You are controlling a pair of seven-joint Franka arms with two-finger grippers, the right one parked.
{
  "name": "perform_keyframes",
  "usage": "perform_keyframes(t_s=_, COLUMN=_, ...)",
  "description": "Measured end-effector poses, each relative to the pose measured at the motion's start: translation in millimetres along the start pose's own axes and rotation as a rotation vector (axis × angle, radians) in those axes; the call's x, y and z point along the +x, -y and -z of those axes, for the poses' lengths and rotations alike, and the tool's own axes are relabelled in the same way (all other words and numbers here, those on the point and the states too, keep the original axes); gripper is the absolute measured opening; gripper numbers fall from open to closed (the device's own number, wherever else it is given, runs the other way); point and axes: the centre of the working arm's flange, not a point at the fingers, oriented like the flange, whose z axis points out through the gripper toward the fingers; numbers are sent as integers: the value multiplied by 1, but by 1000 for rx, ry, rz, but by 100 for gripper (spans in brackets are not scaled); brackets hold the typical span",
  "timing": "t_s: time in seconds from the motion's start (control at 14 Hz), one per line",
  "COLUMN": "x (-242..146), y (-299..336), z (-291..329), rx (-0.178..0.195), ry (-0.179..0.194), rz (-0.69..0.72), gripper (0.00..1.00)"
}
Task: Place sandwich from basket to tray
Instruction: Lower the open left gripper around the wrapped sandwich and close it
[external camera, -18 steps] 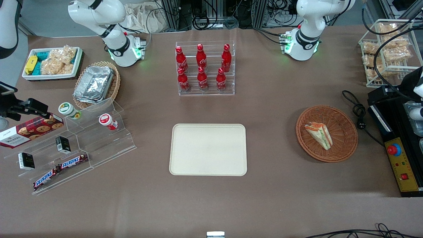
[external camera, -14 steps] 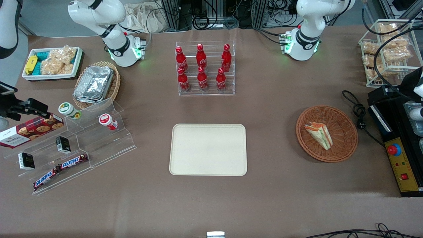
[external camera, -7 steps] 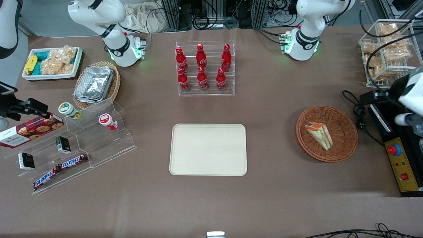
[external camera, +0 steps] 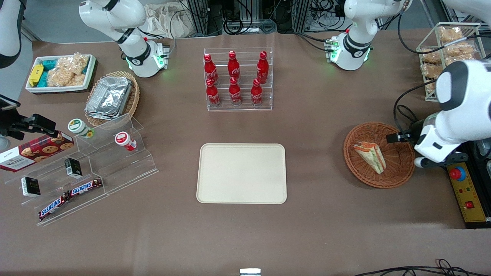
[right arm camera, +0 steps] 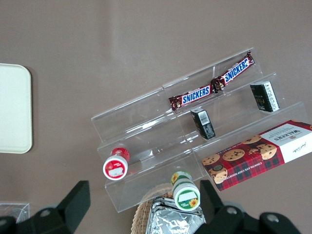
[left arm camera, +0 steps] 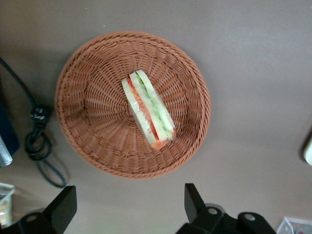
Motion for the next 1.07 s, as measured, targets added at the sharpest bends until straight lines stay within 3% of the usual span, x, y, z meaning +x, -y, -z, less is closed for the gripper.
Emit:
perform_keyframes(t_s=0.14, x=-2, y=-1, z=-37, rx=-6, ry=-16, rz=51, gripper=99)
perform_keyframes(t_s=0.71, x=7, y=14, z=-135, rx=-106, ry=-179, rz=393, gripper=99)
perform_keyframes(t_s=1.07, x=10, y=12, z=-158, rx=-121, ry=-175, rz=443, gripper=99)
